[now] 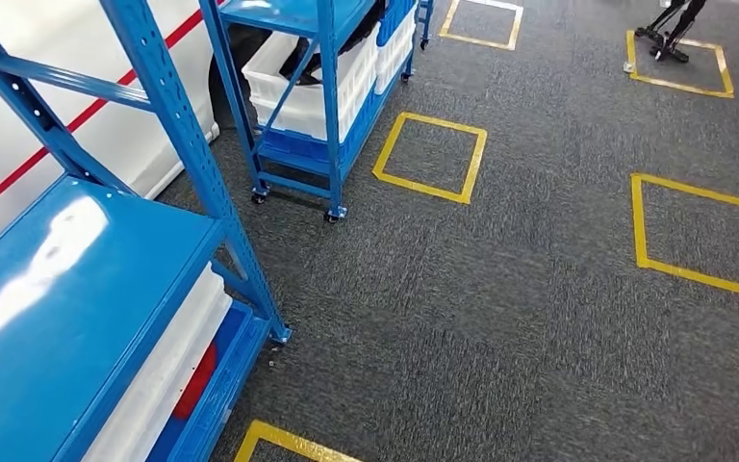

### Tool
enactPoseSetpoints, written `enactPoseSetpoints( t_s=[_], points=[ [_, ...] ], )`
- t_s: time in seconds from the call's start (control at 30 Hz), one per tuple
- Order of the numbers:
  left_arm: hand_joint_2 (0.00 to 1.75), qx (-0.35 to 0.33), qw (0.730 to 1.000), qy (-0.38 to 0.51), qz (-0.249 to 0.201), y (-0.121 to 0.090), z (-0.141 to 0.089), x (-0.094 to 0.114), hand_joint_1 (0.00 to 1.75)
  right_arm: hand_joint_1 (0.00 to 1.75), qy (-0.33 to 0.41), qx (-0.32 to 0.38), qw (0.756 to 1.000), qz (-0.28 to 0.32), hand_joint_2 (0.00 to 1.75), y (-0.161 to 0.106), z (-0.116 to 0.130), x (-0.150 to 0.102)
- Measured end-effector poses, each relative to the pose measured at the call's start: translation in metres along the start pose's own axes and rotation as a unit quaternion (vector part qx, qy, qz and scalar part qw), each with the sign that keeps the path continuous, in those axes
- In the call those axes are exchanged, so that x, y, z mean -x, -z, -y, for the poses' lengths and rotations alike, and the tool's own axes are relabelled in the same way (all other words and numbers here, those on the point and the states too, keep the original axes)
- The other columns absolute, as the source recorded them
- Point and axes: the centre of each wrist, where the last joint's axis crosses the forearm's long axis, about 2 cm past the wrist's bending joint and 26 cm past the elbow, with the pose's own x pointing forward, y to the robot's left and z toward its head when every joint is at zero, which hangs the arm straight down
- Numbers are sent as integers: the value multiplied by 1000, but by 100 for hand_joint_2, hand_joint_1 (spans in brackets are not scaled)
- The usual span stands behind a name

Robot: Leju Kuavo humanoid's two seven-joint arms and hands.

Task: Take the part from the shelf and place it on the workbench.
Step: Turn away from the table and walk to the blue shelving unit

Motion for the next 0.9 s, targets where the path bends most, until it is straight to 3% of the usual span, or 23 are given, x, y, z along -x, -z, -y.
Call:
enactPoseSetpoints(
  t_s=[0.9],
  points=[
    [0,7,1000,11,-6,3,1,-5,0,0,-26,-39,999,1,0,0,1,7]
  ],
)
